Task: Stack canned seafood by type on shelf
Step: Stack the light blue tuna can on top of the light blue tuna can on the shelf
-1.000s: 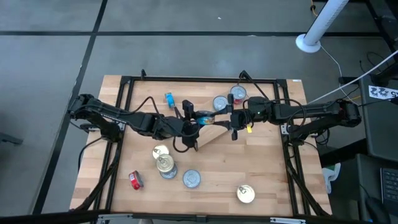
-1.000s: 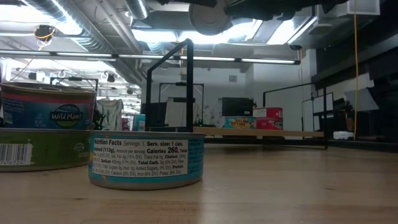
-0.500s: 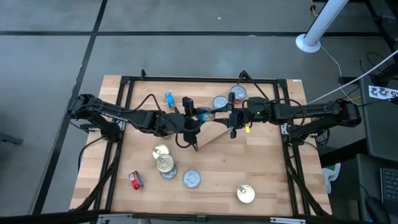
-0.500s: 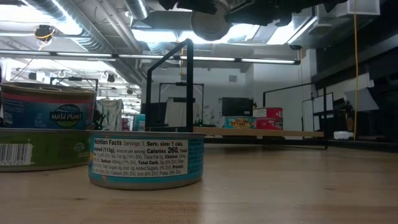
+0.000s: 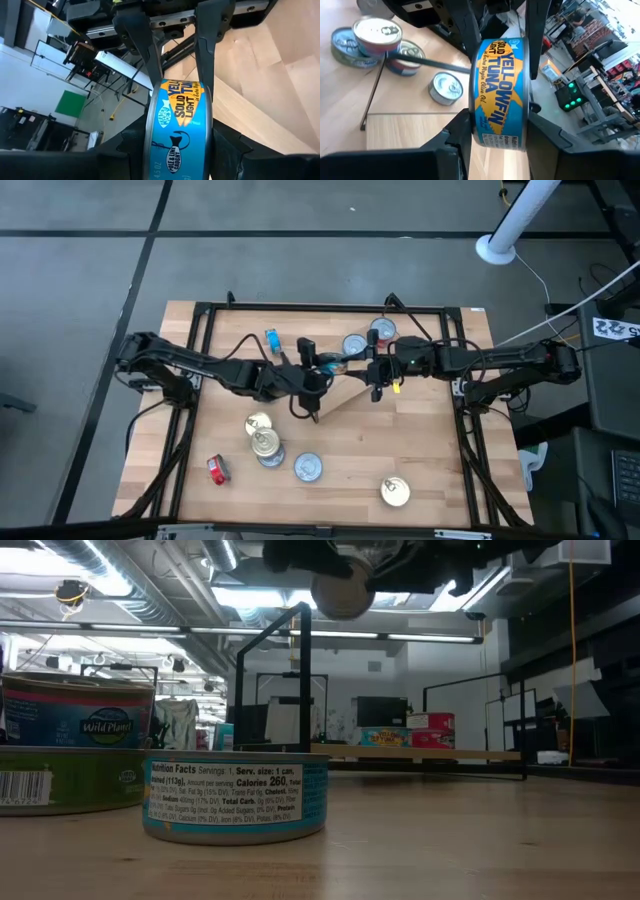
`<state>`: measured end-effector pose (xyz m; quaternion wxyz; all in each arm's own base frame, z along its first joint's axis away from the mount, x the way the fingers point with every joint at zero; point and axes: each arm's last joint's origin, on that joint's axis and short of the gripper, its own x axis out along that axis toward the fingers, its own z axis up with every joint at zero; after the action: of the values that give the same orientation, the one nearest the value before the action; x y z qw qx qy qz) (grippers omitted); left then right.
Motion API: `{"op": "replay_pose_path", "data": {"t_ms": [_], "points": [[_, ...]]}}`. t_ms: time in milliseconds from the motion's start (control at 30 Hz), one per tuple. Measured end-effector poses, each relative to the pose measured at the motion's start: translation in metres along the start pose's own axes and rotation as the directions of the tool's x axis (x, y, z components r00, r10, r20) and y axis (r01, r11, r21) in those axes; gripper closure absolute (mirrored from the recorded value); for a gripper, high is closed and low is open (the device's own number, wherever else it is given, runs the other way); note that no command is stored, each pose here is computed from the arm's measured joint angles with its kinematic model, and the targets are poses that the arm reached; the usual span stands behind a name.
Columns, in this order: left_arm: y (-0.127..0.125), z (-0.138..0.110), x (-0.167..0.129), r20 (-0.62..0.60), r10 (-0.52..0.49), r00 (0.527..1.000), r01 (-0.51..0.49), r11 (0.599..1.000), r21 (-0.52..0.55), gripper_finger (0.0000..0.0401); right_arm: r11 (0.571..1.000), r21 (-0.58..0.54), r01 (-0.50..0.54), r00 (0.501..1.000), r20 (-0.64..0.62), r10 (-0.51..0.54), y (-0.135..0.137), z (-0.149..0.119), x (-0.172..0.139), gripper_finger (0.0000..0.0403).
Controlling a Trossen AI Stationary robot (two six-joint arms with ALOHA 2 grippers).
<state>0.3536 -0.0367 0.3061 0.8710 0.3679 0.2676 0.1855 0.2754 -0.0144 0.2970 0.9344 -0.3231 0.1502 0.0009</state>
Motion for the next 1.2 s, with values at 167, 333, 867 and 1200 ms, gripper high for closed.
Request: {"op": "replay_pose_path", "data": {"t_ms": [167,333,867,1200], "points": [[-0.005,0.0,0.003,0.001,-0.011,1.0,0.011,0.989,0.149,0.0244,1.0,-0.005,-0.011,0.999,-0.044,0.011,0.002,-0.003,0.0,0.0269],[-0.005,0.0,0.004,0.002,-0.012,1.0,0.012,0.995,0.101,0.0242,1.0,-0.001,-0.019,0.998,-0.058,0.019,0.003,-0.004,0.0,0.0269],[-0.002,0.006,0.002,0.049,0.023,0.999,-0.026,0.997,0.066,0.0129,0.999,-0.006,0.05,0.99,-0.128,-0.051,0.001,-0.007,-0.001,0.027],[-0.005,0.008,-0.001,0.036,0.04,0.999,-0.045,0.992,0.121,0.0129,0.981,-0.164,0.105,0.899,-0.407,-0.164,0.005,-0.024,-0.005,0.027]]}}
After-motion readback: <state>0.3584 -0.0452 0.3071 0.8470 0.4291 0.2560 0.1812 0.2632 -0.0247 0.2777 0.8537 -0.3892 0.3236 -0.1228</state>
